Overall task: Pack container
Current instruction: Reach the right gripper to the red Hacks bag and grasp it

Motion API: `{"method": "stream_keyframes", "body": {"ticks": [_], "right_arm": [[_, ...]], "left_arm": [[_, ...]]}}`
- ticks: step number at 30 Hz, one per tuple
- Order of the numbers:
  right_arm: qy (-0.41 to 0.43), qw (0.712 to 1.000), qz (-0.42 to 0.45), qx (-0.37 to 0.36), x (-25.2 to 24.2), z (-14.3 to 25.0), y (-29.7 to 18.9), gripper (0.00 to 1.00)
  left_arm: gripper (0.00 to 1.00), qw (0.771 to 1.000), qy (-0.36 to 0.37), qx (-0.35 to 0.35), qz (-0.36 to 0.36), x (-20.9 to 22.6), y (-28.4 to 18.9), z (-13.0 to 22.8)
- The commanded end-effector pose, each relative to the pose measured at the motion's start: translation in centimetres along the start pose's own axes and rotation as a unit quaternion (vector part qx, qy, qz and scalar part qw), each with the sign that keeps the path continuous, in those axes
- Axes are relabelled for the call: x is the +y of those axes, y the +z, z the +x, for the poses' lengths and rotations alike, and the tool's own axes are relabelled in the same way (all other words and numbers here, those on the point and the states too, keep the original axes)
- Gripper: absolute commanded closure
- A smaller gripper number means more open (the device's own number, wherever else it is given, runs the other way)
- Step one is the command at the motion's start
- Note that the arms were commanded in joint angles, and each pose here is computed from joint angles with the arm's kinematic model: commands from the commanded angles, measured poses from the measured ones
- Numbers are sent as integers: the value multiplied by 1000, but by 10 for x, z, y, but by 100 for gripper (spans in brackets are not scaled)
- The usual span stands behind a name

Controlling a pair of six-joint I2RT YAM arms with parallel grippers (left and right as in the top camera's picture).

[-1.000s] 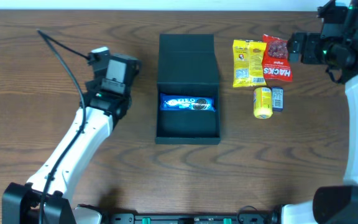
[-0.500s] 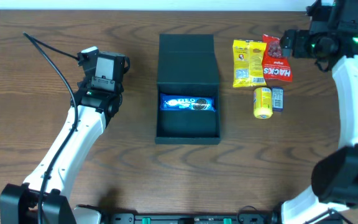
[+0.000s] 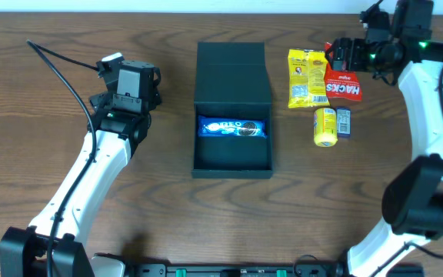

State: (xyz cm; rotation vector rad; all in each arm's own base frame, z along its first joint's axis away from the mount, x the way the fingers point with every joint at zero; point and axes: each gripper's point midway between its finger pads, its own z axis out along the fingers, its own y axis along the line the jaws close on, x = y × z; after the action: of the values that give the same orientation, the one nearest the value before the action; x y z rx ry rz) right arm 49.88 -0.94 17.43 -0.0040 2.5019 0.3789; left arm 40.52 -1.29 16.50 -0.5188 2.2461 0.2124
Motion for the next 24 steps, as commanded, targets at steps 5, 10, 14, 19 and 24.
{"method": "stream_keyframes", "body": {"ticks": [5,10,14,19,24], "right_arm": [[18,997,-70,16,3,10,55,2],[50,994,-96,35,-12,26,84,4],[85,993,-79,17,-38,20,89,4],[113,992,-32,-39,-82,-12,67,2],[155,987,-30,-33,-121,2,60,3]], "left_arm": [[5,1000,-14,-15,14,-4,-4,-12],[5,1000,-15,-17,14,-4,-4,-13],[5,999,-18,-21,16,-5,-4,-15],[5,999,-17,-21,17,-5,-4,-15],[4,999,-18,-21,17,-5,-4,-15]]}}
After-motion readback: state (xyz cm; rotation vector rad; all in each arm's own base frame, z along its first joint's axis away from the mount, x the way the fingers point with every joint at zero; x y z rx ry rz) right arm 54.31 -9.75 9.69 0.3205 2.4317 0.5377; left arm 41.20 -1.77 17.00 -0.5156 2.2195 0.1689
